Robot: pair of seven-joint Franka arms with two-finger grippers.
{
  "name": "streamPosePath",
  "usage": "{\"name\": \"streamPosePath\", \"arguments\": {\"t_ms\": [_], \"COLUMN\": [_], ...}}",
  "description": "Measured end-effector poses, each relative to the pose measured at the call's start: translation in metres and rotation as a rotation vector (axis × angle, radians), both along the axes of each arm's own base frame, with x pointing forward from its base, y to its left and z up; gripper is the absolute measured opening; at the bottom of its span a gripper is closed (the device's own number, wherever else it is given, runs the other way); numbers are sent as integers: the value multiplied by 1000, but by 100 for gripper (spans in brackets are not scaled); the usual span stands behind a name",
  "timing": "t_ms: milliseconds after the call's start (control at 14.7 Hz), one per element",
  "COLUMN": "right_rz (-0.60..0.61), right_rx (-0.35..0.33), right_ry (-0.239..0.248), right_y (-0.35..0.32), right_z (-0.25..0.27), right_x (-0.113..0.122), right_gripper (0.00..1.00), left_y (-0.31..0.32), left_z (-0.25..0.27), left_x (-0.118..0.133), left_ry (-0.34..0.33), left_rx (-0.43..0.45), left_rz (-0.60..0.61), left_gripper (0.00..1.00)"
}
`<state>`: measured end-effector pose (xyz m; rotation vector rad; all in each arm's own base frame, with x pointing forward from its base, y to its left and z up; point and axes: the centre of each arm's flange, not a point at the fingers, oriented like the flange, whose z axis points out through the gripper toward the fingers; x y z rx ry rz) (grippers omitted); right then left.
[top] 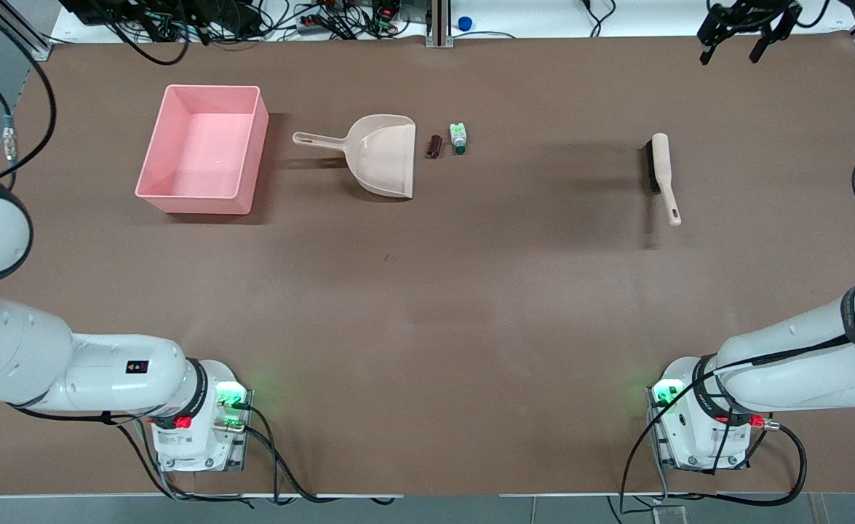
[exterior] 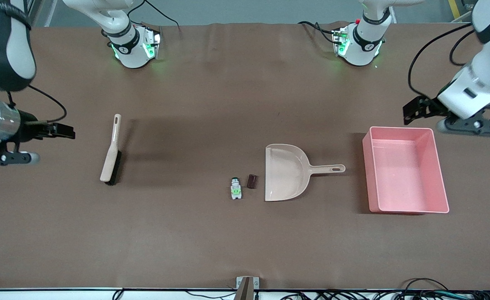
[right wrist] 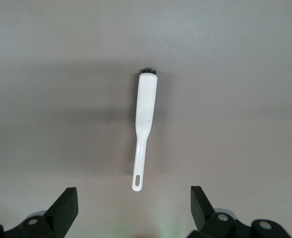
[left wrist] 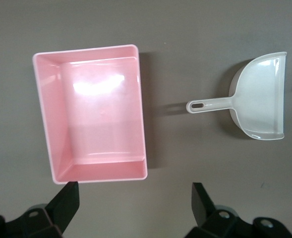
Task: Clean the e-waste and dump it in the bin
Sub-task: 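Reach the right gripper toward the brush and the left toward the dustpan, then grasp the brush handle with the right gripper while the left grasps the dustpan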
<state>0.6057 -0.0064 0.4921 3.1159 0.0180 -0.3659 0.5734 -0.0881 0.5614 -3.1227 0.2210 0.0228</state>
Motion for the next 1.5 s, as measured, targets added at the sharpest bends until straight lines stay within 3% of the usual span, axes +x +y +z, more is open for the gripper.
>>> {"name": "streamPosePath", "arguments": {"t_ms": [204, 408, 749, 1089, 1293, 1497], "right_rz": [-18, -31, -29, -29, -37, -43], "right_rx": [-1, -1, -1, -1, 5, 11], "right_ry": [-14, -46, -102, -127, -131, -141], "right_y": [-11, -23, -21, -20, -18, -16], "right_z": [-56, -114, -206, -244, -252, -263], "right_x": [4, -4, -40, -65, -68, -66], "right_gripper": [100, 100, 100, 97, 93, 89], "left_y": [-35, -76, -149, -174, -185, -191], "left_z": [-52, -104, -175, -245, -284, -309], "left_x": [19, 28, 13, 18, 19, 14], "left_ry": [39, 80, 71, 43, 43, 73], "left_rx": [-13, -38, 27, 45, 60, 55], "left_rz": [-115, -312, -666, -1105, -1241, -1284], "left_gripper": [100, 100, 97, 84, 77, 70]}}
